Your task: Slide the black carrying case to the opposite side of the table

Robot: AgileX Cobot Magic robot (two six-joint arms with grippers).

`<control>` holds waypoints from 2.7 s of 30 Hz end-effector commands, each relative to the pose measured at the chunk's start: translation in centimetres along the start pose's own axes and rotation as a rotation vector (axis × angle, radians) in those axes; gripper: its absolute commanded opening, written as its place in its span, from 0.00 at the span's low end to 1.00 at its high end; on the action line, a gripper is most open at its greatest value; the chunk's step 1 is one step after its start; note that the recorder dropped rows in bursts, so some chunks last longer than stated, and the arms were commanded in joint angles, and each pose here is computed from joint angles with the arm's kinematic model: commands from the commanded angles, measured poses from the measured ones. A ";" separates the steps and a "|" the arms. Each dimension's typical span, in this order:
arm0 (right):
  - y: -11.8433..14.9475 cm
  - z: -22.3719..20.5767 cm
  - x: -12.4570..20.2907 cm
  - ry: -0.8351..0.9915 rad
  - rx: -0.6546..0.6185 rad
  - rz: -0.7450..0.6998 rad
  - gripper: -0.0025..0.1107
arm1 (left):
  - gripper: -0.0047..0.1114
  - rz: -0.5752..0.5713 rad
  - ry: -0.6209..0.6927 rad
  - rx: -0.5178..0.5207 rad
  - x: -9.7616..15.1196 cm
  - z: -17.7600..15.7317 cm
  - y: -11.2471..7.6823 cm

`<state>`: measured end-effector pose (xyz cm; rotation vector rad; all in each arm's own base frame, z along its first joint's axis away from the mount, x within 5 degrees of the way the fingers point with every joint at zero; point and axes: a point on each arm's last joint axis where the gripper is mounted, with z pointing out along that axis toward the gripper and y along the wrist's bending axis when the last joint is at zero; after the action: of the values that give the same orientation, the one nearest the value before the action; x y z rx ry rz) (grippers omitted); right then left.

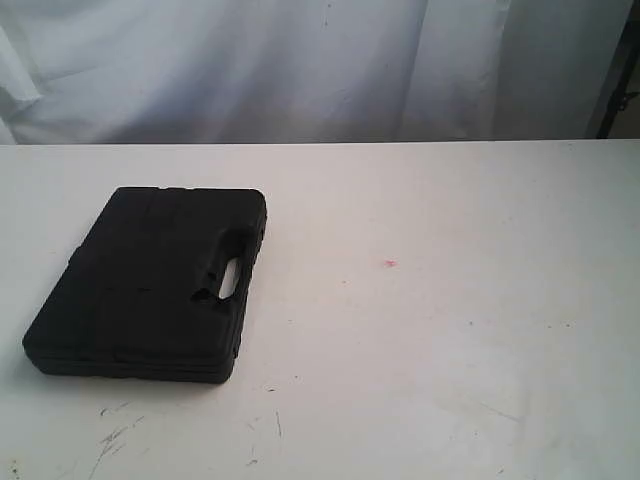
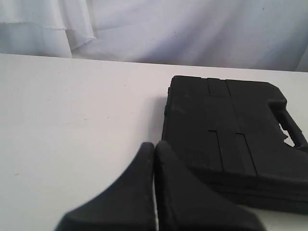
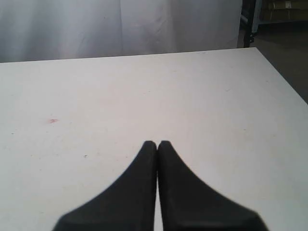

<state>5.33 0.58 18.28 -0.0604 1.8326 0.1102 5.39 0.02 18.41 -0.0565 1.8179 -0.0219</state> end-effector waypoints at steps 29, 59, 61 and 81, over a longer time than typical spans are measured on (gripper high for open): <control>0.0 0.0 0.1 -0.003 0.007 0.000 0.02 | 0.04 -0.097 -0.451 0.024 -6.6 -2.3 -0.2; 0.0 0.0 0.1 -0.003 0.007 0.000 0.02 | 0.04 -0.171 0.605 0.013 -14.8 9.6 -1.2; 0.0 0.0 0.1 -0.003 0.007 0.000 0.02 | 0.04 -0.180 0.622 0.015 -14.6 10.0 -1.2; 0.0 0.0 0.1 -0.003 0.007 0.000 0.02 | 0.04 -0.079 0.950 0.170 -15.8 21.3 -7.6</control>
<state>5.33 0.58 18.28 -0.0604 1.8326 0.1102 28.74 -5.04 29.18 -0.0077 2.7211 -0.3153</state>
